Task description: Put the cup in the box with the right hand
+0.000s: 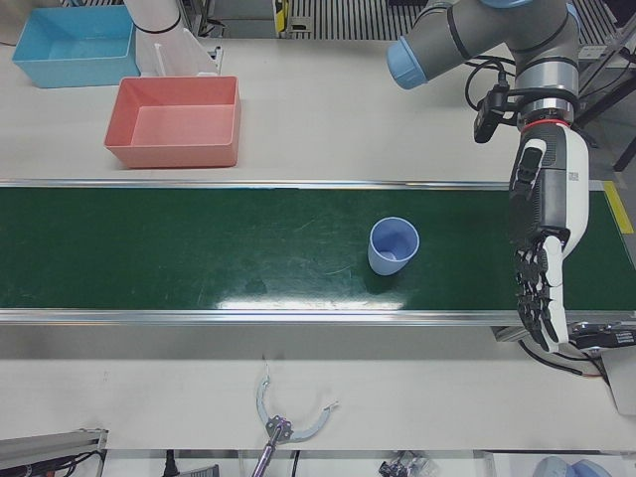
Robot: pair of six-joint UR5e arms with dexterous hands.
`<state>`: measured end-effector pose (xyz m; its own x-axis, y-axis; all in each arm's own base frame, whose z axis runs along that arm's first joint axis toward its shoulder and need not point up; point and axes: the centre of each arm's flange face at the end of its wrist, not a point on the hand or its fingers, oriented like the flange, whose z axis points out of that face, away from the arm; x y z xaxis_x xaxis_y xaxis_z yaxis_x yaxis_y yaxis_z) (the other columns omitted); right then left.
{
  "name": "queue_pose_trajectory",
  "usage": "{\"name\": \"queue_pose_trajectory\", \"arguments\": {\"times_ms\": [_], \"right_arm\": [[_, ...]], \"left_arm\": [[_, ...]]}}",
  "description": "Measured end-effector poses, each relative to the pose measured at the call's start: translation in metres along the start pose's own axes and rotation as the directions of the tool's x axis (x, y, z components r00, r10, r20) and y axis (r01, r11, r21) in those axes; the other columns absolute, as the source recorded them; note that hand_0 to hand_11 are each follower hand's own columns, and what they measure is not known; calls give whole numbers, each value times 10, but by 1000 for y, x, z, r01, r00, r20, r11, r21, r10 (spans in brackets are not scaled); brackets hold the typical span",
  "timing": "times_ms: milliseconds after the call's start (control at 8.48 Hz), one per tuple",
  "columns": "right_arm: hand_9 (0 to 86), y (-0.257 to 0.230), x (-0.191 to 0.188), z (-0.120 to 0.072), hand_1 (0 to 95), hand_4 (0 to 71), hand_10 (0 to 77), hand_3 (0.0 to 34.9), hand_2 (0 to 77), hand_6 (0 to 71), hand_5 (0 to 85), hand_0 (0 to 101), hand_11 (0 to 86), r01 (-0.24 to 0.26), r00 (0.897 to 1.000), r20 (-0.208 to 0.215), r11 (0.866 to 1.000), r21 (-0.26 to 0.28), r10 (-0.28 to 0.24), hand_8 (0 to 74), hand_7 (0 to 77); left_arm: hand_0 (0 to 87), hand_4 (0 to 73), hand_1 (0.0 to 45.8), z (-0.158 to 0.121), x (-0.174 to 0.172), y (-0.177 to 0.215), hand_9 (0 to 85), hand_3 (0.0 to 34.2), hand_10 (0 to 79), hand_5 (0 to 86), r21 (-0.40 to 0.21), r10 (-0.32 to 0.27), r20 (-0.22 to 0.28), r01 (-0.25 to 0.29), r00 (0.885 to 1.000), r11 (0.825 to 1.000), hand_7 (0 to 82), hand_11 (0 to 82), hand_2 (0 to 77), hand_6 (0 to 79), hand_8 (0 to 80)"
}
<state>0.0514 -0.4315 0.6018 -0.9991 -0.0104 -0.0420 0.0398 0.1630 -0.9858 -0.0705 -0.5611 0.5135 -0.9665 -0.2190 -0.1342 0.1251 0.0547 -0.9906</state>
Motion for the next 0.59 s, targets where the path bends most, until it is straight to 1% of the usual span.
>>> {"name": "queue_pose_trajectory", "arguments": {"times_ms": [236,354,590], "right_arm": [[344,0,0,0,333,125,240,3,5,142,158,797,376,-1,1000,1,1000,0,1,289,464],[355,0,0,0,333,125,240,4,5,142,158,797,376,-1,1000,0,1000,0,1,289,447],[355,0,0,0,344,158,240,7,0,142,158,797,376,-1,1000,-1,1000,0,1,289,475]], "left_arm": [[0,0,5,0,0,0,5,0,0,0,1,0,0,0,1000,1000,0,0,5,0,0],[0,0,5,0,0,0,5,0,0,0,0,0,0,0,1000,1000,0,0,5,0,0],[0,0,5,0,0,0,5,0,0,0,0,0,0,0,1000,1000,0,0,5,0,0]]}}
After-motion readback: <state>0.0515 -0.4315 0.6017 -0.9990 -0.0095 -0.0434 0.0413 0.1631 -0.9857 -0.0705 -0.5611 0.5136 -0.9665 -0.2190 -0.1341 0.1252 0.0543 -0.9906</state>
